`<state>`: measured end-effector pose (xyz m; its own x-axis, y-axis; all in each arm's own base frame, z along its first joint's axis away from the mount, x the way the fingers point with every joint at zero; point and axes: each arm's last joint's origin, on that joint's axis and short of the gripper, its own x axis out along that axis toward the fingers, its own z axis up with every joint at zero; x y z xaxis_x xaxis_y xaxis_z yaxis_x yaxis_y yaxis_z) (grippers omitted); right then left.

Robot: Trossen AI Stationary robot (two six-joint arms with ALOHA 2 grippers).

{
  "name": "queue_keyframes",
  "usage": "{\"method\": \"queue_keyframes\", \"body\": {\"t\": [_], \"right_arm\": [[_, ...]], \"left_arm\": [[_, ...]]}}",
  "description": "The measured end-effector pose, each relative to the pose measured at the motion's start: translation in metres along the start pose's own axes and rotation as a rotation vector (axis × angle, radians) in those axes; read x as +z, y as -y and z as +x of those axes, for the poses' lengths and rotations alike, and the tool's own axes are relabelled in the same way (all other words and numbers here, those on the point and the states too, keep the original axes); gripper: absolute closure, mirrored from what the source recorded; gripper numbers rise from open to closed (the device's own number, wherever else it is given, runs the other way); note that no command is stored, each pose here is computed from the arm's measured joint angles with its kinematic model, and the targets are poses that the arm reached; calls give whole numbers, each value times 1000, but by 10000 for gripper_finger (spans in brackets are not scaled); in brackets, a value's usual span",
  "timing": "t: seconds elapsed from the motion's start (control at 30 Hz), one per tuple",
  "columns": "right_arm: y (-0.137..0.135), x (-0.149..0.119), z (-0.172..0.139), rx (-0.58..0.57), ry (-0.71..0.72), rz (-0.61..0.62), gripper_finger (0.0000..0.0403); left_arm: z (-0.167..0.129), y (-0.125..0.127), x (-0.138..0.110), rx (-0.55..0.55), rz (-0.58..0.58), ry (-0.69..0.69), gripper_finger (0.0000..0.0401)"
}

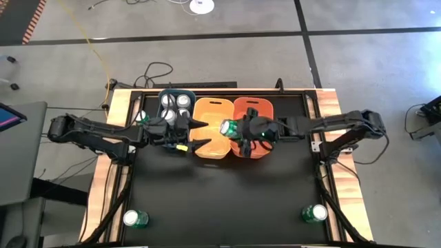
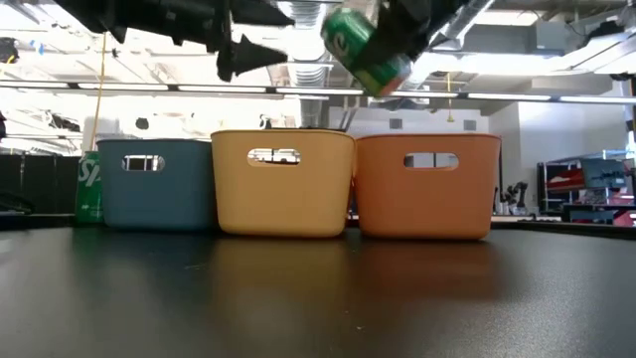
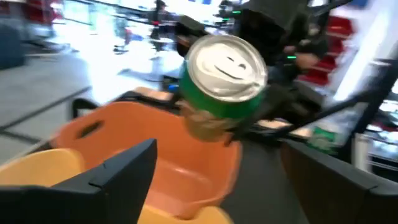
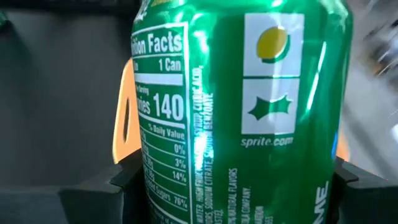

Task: Sort soda cans
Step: Put the green soda can into the yellow bin

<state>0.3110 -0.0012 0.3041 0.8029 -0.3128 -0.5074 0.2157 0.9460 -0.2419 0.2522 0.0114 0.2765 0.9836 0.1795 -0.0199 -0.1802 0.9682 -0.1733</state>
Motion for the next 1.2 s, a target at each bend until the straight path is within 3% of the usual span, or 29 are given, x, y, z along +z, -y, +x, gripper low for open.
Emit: {"method": "queue_keyframes", "body": {"t": [0.27, 0.9, 1.2], "right_arm": [[-14, 14, -4, -2, 140, -16, 103], [-13, 19, -5, 10, 190, 44, 100], [-10, 20, -4, 10, 195, 99, 98]], "left_arm": [[-2, 14, -2, -72, 0, -6, 33], [-4, 22, 3, -105, 99, 54, 33], [4, 22, 12, -91, 105, 236, 33]]}}
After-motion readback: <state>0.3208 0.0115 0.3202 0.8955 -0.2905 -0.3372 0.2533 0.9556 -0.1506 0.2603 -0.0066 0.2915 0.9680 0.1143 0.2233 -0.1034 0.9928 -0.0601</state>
